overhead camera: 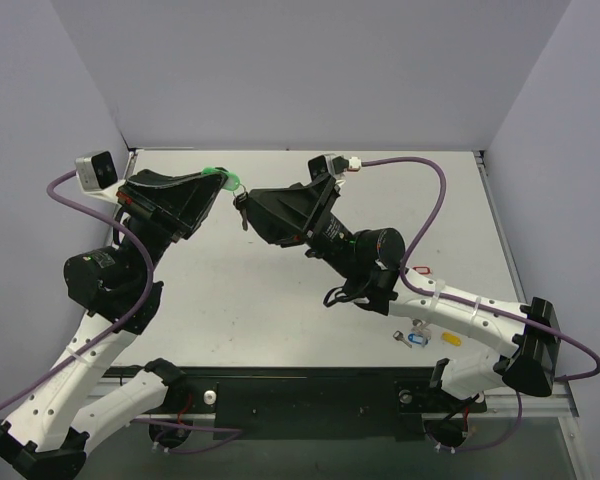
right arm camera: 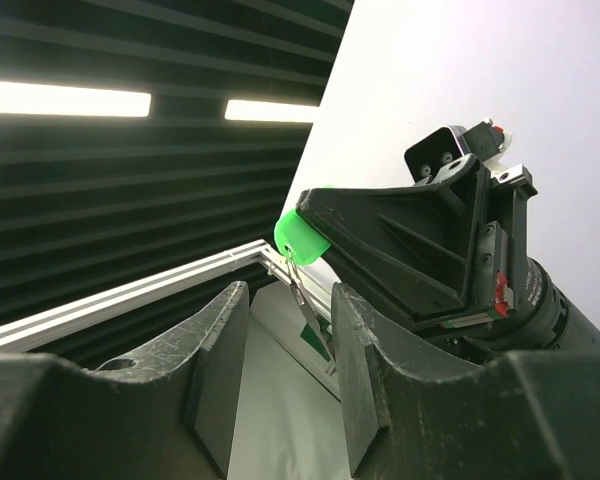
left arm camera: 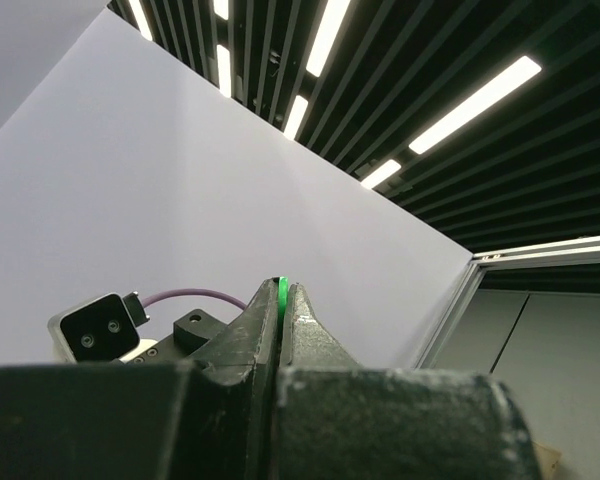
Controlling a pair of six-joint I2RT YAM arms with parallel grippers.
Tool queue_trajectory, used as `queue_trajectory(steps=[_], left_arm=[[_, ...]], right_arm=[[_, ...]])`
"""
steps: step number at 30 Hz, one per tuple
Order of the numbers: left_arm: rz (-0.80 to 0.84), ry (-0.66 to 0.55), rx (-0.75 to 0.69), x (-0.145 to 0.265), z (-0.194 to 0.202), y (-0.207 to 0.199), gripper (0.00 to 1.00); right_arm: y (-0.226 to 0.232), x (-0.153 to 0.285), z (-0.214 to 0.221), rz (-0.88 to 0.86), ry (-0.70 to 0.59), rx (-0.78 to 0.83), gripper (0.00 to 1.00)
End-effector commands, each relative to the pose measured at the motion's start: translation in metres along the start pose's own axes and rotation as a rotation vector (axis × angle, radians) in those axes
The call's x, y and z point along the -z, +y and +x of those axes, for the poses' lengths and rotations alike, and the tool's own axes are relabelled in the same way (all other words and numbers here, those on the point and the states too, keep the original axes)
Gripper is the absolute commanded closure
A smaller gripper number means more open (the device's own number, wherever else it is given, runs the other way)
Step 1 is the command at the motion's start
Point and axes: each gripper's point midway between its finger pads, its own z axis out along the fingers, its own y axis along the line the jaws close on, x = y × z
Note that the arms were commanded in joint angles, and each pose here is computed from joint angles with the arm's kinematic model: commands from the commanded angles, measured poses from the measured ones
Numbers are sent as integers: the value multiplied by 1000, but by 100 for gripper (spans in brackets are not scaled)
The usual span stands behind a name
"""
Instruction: Remove the keys from the keyring
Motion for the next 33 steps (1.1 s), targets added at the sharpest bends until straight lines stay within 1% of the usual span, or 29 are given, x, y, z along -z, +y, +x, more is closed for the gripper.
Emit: queue_trajectory(steps=[1, 7, 12, 21, 25, 28, 33], left_arm=[[25, -24, -28, -1, -7, -15, 100], [10, -31, -28, 0, -7, -11, 100], [-6, -34, -36, 1, -8, -9, 100], [-8, -33, -37, 2, -8, -9, 100], [-11, -32, -39, 2, -7, -7, 100], [-8, -34, -40, 3, -8, -9, 100], [-10, -31, -54, 4, -7, -9, 100]], right_arm=[[86, 13, 3, -287, 4, 4, 67], [81, 14, 6, -262, 9, 20, 71], [73, 14, 6, -229, 9, 35, 72], [71, 13, 6, -220, 8, 40, 77], [68, 12, 6, -207, 8, 40, 80], [67, 12, 6, -204, 7, 41, 84], [63, 13, 6, -188, 8, 49, 85]])
